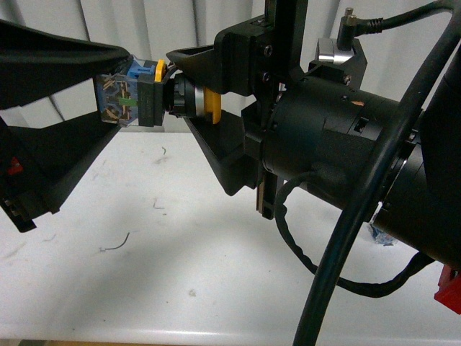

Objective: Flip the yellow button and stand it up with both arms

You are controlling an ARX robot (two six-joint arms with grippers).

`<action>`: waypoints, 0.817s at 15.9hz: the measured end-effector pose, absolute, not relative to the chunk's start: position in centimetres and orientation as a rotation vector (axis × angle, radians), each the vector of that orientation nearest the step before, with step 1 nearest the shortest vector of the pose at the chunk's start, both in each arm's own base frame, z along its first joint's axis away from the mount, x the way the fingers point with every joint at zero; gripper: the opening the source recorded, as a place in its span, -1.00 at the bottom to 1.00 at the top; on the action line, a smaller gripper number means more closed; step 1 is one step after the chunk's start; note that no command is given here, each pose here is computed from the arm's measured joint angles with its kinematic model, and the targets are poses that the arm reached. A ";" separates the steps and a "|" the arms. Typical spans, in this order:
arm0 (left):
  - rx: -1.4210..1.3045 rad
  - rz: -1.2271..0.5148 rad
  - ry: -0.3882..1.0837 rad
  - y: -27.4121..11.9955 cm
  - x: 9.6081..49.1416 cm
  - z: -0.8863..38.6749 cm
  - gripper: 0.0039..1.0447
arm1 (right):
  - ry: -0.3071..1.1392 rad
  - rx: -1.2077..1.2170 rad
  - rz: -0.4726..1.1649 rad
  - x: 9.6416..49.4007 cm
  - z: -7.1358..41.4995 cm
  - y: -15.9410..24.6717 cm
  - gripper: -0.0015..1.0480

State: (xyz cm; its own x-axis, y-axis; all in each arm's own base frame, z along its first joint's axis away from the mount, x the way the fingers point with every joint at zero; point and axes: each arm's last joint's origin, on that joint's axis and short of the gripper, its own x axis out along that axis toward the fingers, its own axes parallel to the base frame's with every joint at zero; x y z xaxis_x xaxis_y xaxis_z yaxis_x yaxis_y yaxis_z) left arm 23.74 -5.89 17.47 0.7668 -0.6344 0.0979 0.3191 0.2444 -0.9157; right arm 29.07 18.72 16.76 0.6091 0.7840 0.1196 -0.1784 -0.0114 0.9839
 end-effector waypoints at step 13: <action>-0.648 -0.297 -0.049 -1.0 14.1 23.1 0.88 | 0.491 1.392 0.786 30.8 17.3 16.5 -0.34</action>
